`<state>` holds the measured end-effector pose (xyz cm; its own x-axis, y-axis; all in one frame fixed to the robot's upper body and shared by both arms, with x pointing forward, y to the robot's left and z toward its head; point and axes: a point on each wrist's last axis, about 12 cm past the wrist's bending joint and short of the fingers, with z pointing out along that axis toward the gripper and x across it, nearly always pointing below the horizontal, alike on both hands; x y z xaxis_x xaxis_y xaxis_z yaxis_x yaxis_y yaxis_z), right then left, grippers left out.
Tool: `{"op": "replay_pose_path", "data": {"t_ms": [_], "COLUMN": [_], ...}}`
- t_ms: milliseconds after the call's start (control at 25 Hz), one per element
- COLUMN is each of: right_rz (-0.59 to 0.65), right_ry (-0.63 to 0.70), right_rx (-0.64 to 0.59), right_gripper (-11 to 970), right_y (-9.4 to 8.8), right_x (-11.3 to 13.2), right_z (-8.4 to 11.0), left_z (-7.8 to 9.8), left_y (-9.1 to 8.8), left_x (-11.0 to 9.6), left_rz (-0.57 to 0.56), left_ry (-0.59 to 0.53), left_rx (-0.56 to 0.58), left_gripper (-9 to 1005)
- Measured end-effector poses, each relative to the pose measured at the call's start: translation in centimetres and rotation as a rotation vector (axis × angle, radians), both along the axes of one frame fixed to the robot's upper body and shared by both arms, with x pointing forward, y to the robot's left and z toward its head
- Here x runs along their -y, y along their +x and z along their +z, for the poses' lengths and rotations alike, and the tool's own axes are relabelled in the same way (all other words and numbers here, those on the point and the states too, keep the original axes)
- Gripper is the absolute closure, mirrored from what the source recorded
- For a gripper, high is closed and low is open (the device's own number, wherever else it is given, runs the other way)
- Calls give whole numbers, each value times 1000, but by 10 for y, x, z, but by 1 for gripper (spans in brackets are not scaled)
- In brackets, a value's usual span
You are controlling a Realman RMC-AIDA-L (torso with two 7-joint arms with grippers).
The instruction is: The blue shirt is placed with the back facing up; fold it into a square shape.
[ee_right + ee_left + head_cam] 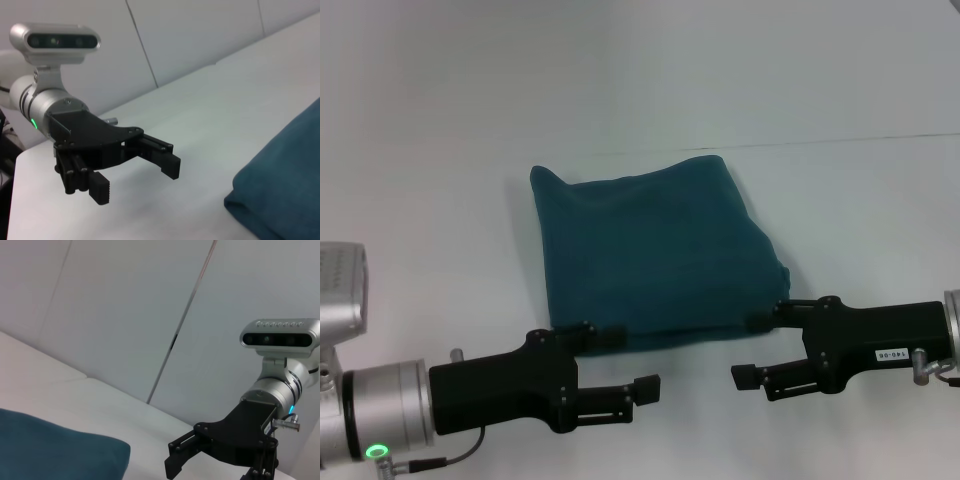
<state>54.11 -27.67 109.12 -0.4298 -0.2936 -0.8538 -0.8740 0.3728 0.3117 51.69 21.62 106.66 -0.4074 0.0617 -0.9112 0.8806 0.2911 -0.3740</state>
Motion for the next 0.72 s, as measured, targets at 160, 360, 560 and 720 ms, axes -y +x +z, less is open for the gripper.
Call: {"op": "replay_pose_path", "data": {"t_ms": [160,360,560,720], "right_rz": [1,2,3,5], "right_ry": [-10,-13,-12,-11], "right_rx": [-4,-4,-8,-11], "right_gripper": [21,21,21,21], "right_y": [1,1,1,0], "right_x": [0,-1,-1,-3], "right_z": [-1,-1,-1,-2], "left_z": [-2,-2,-3,-4], "left_y": [-1,-1,-2,-3], "left_x": [0,0,0,0], "left_rz": [-11,-14,-15,-15], "left_ry": [14,18,20,18], "left_rx": [-13,-26,-38,-42], "left_gripper": [109,108,108,108]}}
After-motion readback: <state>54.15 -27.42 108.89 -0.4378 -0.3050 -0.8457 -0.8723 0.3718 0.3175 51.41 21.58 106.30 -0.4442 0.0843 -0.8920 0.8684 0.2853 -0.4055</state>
